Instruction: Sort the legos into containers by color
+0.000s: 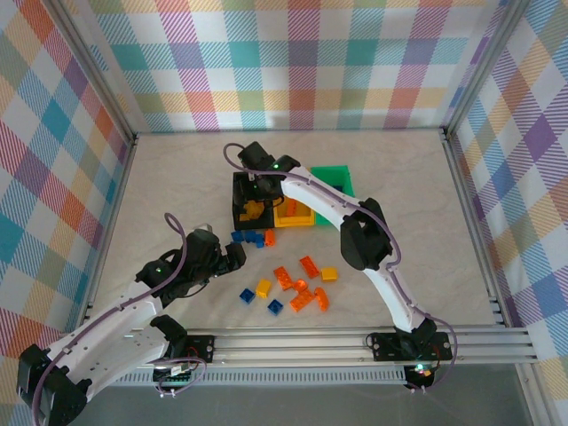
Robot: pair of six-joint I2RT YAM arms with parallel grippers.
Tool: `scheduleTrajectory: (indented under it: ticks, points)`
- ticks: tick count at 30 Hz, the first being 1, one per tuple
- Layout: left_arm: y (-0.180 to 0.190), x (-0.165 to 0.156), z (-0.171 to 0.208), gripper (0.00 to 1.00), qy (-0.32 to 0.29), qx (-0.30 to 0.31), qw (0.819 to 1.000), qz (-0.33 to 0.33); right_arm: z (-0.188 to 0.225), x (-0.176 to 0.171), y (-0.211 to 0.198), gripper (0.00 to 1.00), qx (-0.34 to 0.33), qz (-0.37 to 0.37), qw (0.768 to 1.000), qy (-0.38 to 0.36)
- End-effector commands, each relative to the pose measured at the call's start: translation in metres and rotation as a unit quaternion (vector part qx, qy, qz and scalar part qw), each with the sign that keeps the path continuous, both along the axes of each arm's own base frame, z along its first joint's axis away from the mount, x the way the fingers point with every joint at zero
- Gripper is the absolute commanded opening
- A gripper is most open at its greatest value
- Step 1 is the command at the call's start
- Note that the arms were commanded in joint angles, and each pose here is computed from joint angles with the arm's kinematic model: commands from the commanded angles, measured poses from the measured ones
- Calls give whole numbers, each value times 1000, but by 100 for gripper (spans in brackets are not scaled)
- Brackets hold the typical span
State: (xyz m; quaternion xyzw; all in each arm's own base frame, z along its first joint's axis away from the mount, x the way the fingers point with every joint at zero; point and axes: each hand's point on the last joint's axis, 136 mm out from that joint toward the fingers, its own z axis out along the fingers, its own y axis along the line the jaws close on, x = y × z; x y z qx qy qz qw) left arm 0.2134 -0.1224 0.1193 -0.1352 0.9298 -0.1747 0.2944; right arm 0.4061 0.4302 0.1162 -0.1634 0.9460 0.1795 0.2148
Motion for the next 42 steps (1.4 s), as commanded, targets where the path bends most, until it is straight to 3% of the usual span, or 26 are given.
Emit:
scheduleTrajectory:
  ticks: [1,6,11,26,38,42]
  points:
    - [0,-1,0,100,4,3,1000,-11,39,4,-3,73,23,-4,999,-31]
    - [-15,-1,0,100,11,-9,999,-52,58,-6,-14,73,40,-11,998,-47]
    - [-44,0,-4,92,39,-11,993,-110,55,-27,-44,73,41,-31,997,-50]
    - [-147,12,-38,77,84,63,963,-249,37,-95,-191,73,39,-132,990,-38]
    - [-156,7,-75,77,142,136,947,-253,29,-116,-236,73,58,-162,984,-37]
    - [-160,0,-86,77,166,132,942,-259,28,-118,-243,73,67,-168,983,-39]
